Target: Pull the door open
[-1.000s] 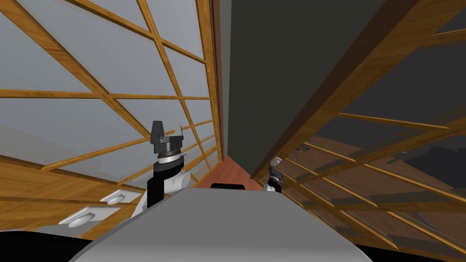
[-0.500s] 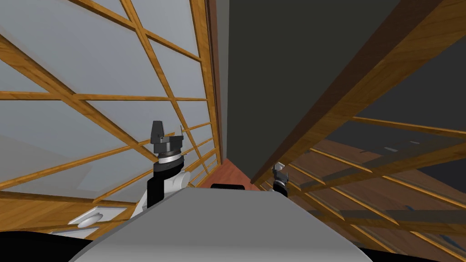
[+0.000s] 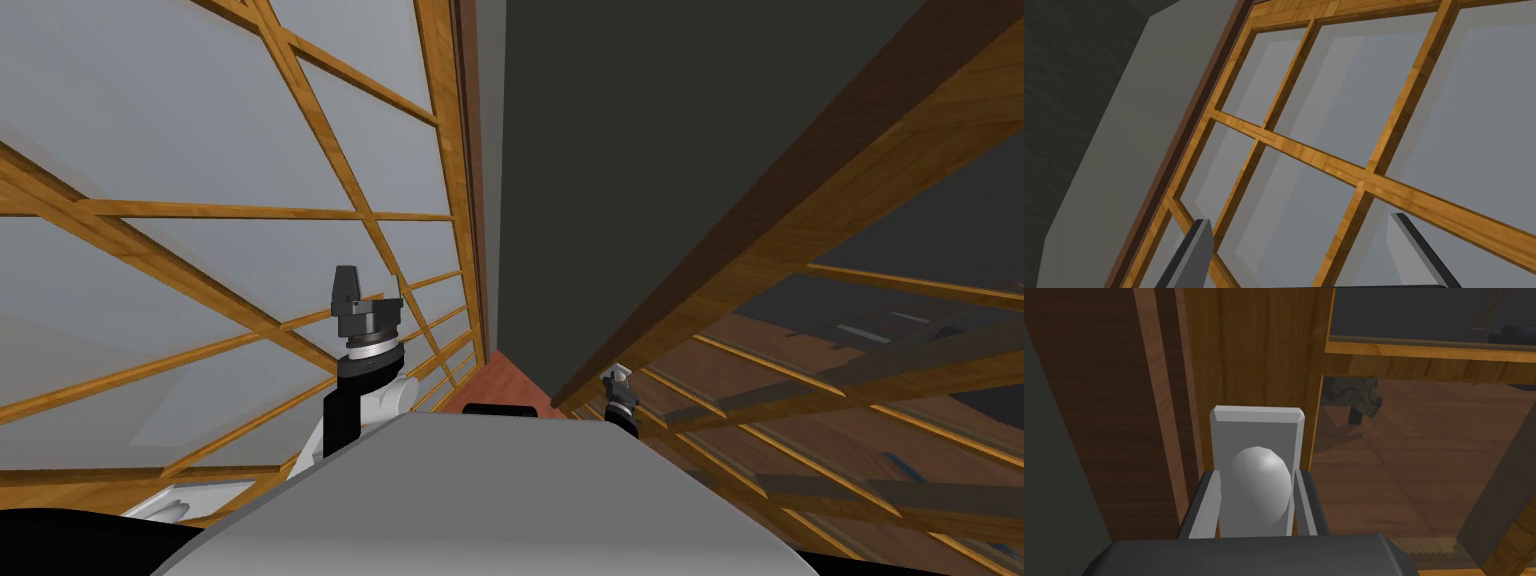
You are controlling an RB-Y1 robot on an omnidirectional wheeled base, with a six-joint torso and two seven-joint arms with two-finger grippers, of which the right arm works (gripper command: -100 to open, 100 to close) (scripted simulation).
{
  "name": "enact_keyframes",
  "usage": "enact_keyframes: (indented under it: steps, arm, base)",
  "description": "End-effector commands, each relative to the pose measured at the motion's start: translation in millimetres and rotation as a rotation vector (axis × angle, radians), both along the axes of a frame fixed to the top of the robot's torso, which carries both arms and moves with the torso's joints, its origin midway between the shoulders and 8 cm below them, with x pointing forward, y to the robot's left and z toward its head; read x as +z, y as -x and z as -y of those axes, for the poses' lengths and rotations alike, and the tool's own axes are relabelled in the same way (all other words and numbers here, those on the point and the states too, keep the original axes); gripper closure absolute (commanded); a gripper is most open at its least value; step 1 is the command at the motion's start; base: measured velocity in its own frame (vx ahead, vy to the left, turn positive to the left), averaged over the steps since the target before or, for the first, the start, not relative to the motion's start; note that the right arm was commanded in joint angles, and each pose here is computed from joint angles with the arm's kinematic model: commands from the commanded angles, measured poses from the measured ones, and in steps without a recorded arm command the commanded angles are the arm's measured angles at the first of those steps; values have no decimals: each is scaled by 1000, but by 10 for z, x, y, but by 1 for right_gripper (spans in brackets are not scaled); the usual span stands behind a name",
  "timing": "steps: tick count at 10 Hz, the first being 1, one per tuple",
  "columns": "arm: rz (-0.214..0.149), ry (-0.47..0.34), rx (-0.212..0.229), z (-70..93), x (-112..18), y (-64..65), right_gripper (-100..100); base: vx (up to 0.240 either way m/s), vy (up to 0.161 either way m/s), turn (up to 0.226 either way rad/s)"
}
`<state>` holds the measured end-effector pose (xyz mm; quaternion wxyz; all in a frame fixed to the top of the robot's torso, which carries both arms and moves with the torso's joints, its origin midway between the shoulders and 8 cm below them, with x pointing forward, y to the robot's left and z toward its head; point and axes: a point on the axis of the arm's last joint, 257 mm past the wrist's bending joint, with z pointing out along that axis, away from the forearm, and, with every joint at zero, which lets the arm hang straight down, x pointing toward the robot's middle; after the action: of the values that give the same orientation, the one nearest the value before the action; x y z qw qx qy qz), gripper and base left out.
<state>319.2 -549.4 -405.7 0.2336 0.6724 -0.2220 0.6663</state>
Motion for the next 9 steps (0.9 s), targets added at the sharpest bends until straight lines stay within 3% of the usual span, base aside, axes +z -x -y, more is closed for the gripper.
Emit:
enact_keyframes:
  steps: [1,4,9]
  arm:
    - [0,0,1,-1,1,-9,100]
    - [0,0,1,-1,1,-9,100]
    - [9,-6,88,-169,36,-165,100]
  base:
    - [-12,-7,12]
    - [0,0,0]
    - [-193,20,66]
